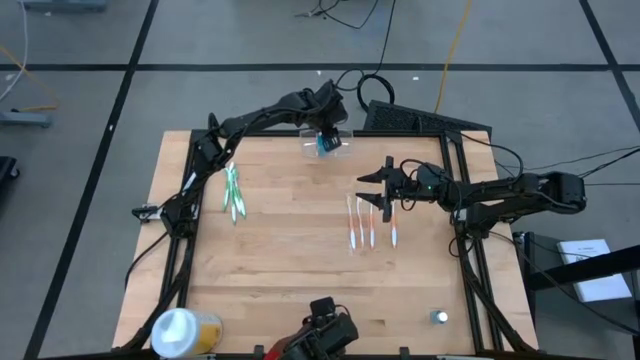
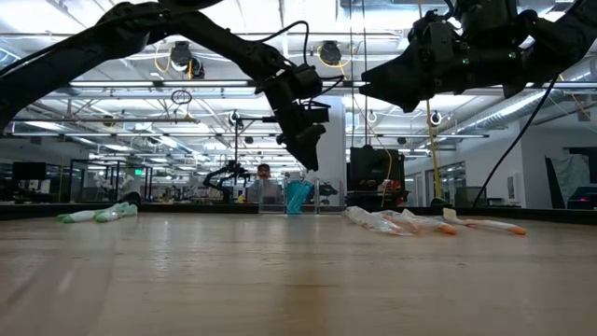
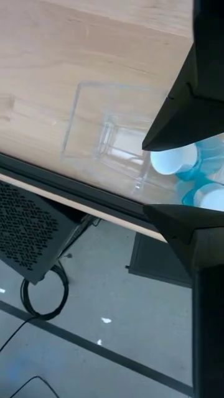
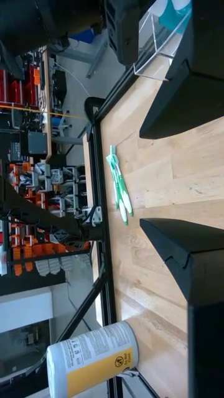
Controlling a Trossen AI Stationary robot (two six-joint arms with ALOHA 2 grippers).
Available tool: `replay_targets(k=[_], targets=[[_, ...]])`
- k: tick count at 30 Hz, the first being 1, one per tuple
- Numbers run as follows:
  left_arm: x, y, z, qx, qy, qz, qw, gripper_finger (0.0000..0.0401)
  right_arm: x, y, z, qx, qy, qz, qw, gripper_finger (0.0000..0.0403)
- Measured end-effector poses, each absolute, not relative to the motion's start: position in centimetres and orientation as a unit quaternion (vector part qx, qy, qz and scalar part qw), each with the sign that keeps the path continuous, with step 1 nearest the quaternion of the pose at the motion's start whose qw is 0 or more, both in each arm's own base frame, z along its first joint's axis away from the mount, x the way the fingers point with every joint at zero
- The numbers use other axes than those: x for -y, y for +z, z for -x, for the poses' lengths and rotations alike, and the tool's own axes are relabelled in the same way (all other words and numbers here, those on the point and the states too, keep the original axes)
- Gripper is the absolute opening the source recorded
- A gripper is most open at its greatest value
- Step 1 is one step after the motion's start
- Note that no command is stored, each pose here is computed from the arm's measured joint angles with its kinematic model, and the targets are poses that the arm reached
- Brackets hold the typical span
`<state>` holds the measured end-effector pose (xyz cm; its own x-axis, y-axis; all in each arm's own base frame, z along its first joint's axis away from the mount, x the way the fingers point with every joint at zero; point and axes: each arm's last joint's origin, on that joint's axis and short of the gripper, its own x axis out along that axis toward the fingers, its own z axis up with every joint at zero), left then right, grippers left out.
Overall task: Pick & Place toothbrushing station
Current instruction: Put the blue mouthwash into the transparent organizer
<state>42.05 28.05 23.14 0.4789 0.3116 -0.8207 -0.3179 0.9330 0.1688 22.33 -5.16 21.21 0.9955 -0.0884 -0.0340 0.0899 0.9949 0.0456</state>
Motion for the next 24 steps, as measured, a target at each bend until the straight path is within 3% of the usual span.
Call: replay_targets(k=[24], targets=[[-27.24, 22.28, -42.22, -0.504, 0.165, 0.007, 0.848, 0.0157, 5.15, 21.3, -22.33, -0.012, -0.043, -0.023, 0.999, 0.021]])
